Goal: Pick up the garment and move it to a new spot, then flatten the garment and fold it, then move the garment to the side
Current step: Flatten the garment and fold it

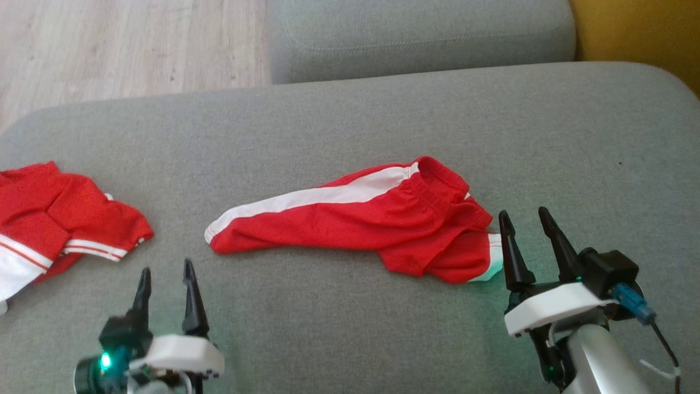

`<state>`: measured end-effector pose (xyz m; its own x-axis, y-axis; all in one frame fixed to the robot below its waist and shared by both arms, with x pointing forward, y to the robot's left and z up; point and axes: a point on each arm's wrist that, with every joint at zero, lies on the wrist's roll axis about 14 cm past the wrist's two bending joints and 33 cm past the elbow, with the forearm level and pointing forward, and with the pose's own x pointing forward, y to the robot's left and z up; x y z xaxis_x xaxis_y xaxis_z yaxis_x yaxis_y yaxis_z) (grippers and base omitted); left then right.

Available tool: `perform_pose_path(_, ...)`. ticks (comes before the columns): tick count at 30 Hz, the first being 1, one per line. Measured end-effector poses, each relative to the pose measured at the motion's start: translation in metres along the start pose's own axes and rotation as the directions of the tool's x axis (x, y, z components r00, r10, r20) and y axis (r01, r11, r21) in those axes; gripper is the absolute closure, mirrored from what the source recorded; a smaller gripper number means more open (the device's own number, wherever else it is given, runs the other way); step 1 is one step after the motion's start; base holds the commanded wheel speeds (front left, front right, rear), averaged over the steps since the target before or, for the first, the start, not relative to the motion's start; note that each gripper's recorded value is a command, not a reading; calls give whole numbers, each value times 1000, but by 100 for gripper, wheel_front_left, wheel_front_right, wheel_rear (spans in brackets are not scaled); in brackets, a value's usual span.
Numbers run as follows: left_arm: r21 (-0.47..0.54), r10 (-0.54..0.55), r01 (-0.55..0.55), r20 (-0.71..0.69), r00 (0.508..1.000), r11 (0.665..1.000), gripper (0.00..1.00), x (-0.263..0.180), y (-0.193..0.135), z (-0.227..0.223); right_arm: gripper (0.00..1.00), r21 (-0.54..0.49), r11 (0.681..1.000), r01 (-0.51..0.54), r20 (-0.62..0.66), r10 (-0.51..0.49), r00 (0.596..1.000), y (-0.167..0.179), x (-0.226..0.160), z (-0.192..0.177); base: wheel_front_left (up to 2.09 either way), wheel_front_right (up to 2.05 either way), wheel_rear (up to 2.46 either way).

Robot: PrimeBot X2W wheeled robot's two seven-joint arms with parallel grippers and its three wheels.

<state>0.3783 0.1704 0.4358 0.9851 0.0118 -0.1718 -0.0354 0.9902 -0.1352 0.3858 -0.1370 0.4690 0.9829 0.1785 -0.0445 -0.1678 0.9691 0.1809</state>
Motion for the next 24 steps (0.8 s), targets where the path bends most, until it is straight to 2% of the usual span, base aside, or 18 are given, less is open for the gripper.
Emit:
perform_pose_path(5, -38, 10, -10, 1, 1000, 999, 0, -15, -1, -6, 0, -12, 1000, -5, -1, 5, 1000, 2, -4, 0, 0, 0, 0)
perform_pose_path(15, -13, -26, 26, -19, 999, 1000, 0, -20, -7, -15, 0, 1, 999, -35, -49, 35, 998, 13, -4, -15, 0, 0, 0)
perform_pose_path(19, -5, -30, 30, -48, 998, 1000, 0, -20, -6, -24, 0, 74, 994, -80, -87, 87, 992, 31, 8, -27, 0, 0, 0)
perform_pose_path(24, -23, -32, 31, -88, 996, 999, 0, -22, -8, -37, 0, 190, 971, -146, -53, 159, 986, 57, 56, -2, 0, 0, 0)
